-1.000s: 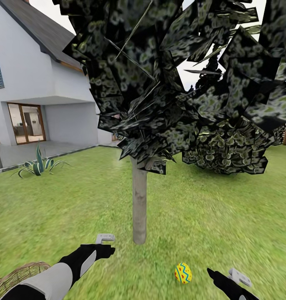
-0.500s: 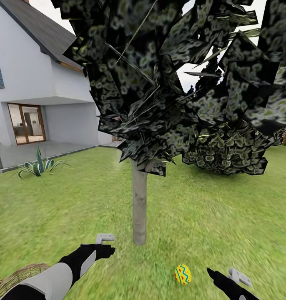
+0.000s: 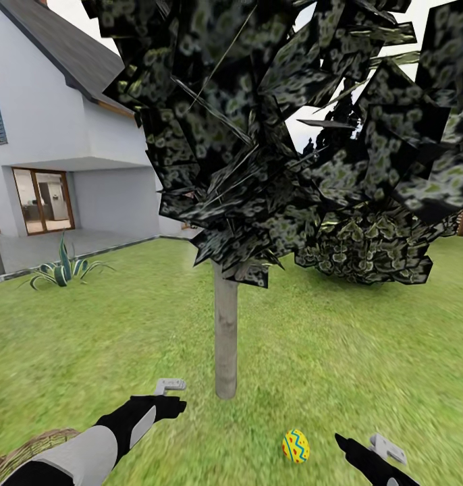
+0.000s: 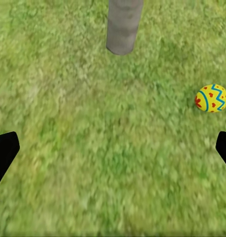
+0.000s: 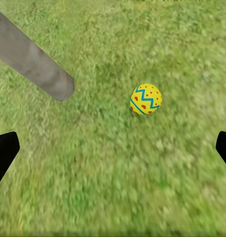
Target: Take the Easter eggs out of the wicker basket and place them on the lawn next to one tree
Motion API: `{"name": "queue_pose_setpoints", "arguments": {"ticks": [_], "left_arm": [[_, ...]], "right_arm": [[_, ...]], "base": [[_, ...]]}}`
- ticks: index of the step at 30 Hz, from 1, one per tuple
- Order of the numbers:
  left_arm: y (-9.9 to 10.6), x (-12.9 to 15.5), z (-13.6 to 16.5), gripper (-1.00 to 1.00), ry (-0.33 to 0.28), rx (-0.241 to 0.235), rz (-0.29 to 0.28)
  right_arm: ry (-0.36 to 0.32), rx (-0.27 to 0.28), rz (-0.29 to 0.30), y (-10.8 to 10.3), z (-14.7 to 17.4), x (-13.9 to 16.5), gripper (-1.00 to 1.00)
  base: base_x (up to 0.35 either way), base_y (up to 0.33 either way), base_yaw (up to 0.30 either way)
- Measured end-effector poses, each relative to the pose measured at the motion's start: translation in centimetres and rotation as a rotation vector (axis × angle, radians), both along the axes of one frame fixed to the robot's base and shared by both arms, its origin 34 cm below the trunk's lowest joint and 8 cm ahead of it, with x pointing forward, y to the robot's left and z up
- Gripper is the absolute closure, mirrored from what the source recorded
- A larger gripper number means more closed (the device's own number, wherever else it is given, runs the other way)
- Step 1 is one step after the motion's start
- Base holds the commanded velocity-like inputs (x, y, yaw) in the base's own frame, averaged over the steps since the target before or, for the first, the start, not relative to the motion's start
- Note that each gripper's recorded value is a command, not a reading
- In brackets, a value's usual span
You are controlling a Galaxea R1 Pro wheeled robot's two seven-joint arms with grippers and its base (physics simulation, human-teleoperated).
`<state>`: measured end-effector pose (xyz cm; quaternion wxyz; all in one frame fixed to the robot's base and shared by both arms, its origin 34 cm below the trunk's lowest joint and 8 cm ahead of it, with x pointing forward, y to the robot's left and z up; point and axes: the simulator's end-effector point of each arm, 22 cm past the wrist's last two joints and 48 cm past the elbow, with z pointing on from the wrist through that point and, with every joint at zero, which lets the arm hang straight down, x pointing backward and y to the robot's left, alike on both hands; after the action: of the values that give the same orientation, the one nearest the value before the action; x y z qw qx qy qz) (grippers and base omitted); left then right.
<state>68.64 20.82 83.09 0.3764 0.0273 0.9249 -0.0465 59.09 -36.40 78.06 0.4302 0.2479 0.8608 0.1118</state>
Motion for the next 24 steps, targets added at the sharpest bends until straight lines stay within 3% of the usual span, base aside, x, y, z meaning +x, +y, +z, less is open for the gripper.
{"name": "queue_pose_setpoints", "arguments": {"ticks": [16,24], "left_arm": [[0.0,-0.4,1.8,-1.00,0.000,0.001,-0.001],[0.0,-0.5,1.8,-1.00,0.004,-0.001,0.001]], "right_arm": [[-0.003,0.006,-0.002,0.0,1.9,-0.3,-1.00],[0.002,0.002,0.000,0.0,1.9,-0.5,-1.00]], "base": [[0.000,0.000,0.003],[0.000,0.000,0.152]]}}
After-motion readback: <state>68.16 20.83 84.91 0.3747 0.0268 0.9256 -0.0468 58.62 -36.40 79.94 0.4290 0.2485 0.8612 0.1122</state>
